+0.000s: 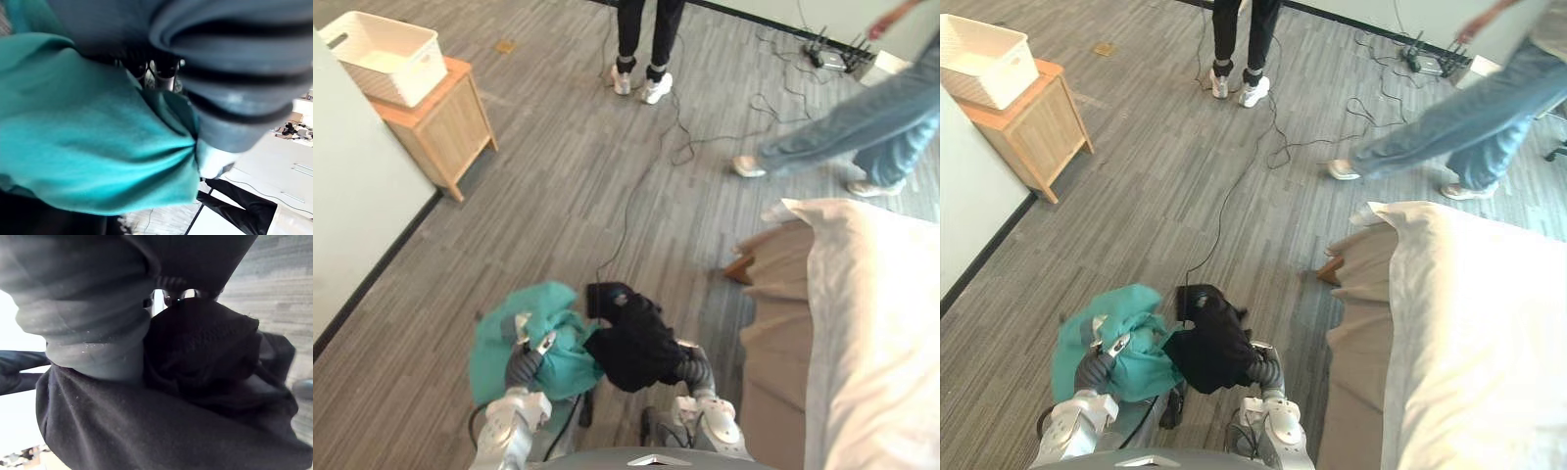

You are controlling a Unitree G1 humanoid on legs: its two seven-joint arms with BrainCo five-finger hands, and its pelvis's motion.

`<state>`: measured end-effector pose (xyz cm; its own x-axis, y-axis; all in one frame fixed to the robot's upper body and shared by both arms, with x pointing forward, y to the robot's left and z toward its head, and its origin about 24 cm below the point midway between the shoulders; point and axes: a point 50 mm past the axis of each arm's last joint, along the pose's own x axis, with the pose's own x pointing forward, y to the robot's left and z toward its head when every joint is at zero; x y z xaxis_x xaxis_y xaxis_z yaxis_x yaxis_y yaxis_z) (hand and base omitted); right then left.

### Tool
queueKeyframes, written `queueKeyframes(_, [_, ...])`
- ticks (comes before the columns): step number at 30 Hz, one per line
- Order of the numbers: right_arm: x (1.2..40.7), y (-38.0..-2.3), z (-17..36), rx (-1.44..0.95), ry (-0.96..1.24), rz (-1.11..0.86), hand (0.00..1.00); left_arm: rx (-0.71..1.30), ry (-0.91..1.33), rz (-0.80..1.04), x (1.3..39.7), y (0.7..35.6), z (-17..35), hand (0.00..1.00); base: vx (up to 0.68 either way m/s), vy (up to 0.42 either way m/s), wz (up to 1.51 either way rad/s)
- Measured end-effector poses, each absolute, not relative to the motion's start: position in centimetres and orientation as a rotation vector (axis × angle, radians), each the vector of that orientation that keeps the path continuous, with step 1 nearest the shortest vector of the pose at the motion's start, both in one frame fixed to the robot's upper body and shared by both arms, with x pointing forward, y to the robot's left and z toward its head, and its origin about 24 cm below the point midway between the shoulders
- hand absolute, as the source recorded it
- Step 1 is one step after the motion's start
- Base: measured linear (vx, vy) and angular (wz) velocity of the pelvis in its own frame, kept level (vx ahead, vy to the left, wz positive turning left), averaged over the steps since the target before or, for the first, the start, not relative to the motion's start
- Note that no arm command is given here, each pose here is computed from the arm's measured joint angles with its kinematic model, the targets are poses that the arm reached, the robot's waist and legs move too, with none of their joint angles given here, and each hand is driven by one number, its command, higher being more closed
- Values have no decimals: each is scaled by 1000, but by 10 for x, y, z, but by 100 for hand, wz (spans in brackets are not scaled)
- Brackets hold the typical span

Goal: Tidy the bed and pick cloth on bed and put in laundry

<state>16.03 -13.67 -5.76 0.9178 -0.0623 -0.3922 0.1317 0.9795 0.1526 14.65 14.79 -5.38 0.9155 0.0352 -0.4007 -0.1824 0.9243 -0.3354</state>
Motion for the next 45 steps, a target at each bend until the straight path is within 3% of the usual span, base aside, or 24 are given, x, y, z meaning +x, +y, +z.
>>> queueKeyframes(2, [153,-132,-37,207,310,-137,100,-406,272,67,169,124,-28,100,-13,-9,-10])
queueKeyframes(7, [152,-132,-38,205,317,-136,100,-406,273,65,169,124,-28,100,0,0,-1])
queueKeyframes(14, [133,-120,-87,108,555,-41,100,-299,439,13,161,109,-63,100,67,-38,4])
queueKeyframes(18, [130,-122,-93,-1,587,28,100,-274,487,-14,159,99,-72,100,150,-56,8])
queueKeyframes(26, [161,-123,-80,-99,490,57,100,-255,461,-17,175,99,-69,100,108,-35,0])
queueKeyframes(32, [153,-119,-83,-171,508,98,100,-263,473,-32,168,93,-69,100,105,48,-25])
queueKeyframes(37, [134,-112,-86,-207,542,120,100,-148,486,-52,162,109,-74,100,216,71,4])
queueKeyframes(45, [154,-104,-36,-188,303,77,100,-100,411,-6,185,112,-62,100,390,-62,45])
